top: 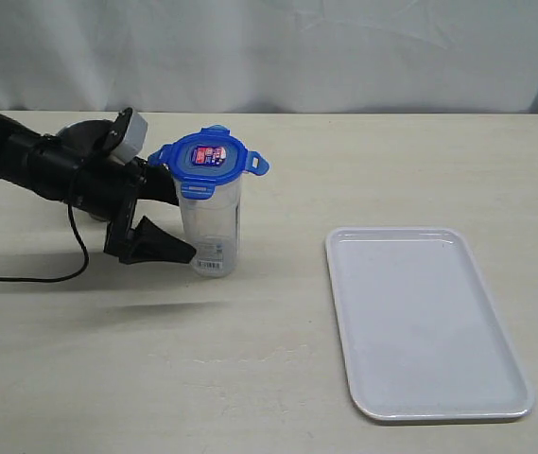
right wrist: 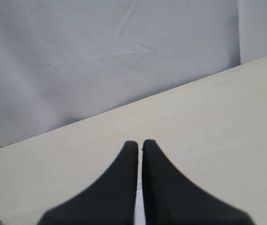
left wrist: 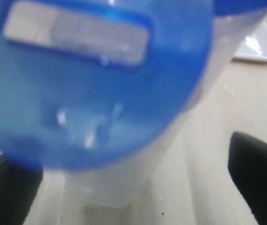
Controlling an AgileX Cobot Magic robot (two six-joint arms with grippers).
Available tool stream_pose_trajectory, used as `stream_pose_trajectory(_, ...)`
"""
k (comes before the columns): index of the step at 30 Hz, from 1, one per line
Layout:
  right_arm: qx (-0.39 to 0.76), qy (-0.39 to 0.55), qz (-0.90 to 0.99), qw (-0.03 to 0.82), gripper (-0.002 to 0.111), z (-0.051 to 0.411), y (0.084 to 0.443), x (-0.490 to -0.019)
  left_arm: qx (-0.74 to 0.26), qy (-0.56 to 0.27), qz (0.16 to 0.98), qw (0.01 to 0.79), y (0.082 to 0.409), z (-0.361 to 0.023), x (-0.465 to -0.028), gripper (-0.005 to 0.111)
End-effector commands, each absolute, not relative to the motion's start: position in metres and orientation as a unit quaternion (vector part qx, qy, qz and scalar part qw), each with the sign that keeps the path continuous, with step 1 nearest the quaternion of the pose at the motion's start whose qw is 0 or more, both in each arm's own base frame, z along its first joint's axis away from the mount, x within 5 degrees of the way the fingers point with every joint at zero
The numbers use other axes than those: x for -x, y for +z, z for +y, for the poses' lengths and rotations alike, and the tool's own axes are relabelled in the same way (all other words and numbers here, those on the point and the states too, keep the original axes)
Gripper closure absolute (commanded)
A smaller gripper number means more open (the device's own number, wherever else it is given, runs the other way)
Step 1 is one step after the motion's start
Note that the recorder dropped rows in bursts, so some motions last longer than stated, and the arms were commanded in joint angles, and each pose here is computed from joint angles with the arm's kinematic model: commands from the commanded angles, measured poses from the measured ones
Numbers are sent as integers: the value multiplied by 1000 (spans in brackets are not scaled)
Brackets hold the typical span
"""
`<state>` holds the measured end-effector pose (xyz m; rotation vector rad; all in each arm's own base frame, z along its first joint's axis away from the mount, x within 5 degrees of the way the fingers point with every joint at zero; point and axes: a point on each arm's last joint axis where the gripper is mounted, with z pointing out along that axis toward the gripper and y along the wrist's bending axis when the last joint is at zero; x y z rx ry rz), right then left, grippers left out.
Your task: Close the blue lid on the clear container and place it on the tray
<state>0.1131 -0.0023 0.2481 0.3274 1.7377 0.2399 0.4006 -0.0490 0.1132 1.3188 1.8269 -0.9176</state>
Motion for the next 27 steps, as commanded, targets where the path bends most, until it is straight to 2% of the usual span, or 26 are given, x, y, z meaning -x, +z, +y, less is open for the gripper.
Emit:
stream_pose_trajectory(1, -136, 98, 759, 630, 104, -3, 249, -114, -518, -361, 687, 359, 117, -58, -401, 2)
stream_pose_trajectory(15, -138, 99, 758, 629, 104, -3, 249, -114, -491, -377, 687, 380, 118, -72, -405, 2)
stream_pose_trajectory(23, -139, 100, 758, 629, 104, -3, 249, -114, -436, -414, 700, 386, 94, -74, -409, 2)
stream_pose_trajectory(27, -139, 100, 758, 629, 104, -3, 249, -114, -424, -423, 697, 393, 94, -75, -410, 2)
